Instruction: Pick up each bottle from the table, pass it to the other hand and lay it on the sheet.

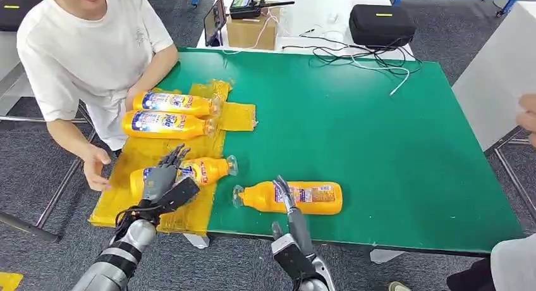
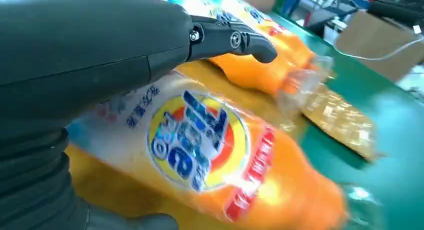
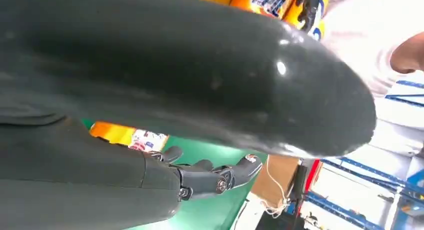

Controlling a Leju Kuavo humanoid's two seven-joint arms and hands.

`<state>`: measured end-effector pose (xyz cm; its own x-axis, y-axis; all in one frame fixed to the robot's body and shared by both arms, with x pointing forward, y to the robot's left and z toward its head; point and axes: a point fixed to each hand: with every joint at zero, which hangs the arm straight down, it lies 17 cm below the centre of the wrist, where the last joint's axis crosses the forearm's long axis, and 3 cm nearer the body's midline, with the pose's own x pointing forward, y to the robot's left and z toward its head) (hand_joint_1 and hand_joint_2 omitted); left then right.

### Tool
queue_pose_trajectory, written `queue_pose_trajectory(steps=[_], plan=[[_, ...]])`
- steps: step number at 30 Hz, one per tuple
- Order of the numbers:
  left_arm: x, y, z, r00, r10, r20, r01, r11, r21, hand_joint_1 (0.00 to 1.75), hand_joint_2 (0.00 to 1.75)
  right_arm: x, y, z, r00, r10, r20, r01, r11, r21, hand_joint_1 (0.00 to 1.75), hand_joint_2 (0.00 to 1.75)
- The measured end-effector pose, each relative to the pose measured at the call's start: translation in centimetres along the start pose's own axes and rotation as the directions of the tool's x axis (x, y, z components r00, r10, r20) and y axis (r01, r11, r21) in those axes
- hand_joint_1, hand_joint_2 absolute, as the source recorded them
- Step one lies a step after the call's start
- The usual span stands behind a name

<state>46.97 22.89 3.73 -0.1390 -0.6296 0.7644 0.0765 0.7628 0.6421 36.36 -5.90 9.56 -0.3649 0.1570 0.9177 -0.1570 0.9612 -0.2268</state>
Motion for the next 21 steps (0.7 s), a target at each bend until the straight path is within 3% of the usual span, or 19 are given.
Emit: queue_pose_trajectory(steps=[6, 8, 17, 21], plan=[[2.4, 0.2, 1.4, 0.995, 0.071, 0.070, -0.074, 0.996, 0.044, 0.00, 1.75, 0.0, 0.3, 0.2, 0.999, 0.037, 0.012, -0.037, 0.999, 0.012, 0.00, 0.00], [4.2, 0.8, 1.5, 0.988, 0.091, 0.128, -0.101, 0.992, 0.073, 0.00, 1.75, 0.3, 0.2, 0.4, 0.993, 0.106, 0.047, -0.107, 0.994, 0.009, 0.00, 0.00], [12.6, 3.6, 1.3, 0.942, 0.101, 0.321, -0.161, 0.973, 0.165, 0.00, 1.75, 0.1, 0.9, 0.8, 0.993, 0.110, 0.052, -0.112, 0.993, 0.033, 0.00, 0.00], [15.7, 4.3, 2.3, 0.906, 0.146, 0.398, -0.234, 0.955, 0.183, 0.00, 1.75, 0.4, 0.5, 0.8, 0.979, 0.185, 0.083, -0.186, 0.982, 0.005, 0.00, 0.00]])
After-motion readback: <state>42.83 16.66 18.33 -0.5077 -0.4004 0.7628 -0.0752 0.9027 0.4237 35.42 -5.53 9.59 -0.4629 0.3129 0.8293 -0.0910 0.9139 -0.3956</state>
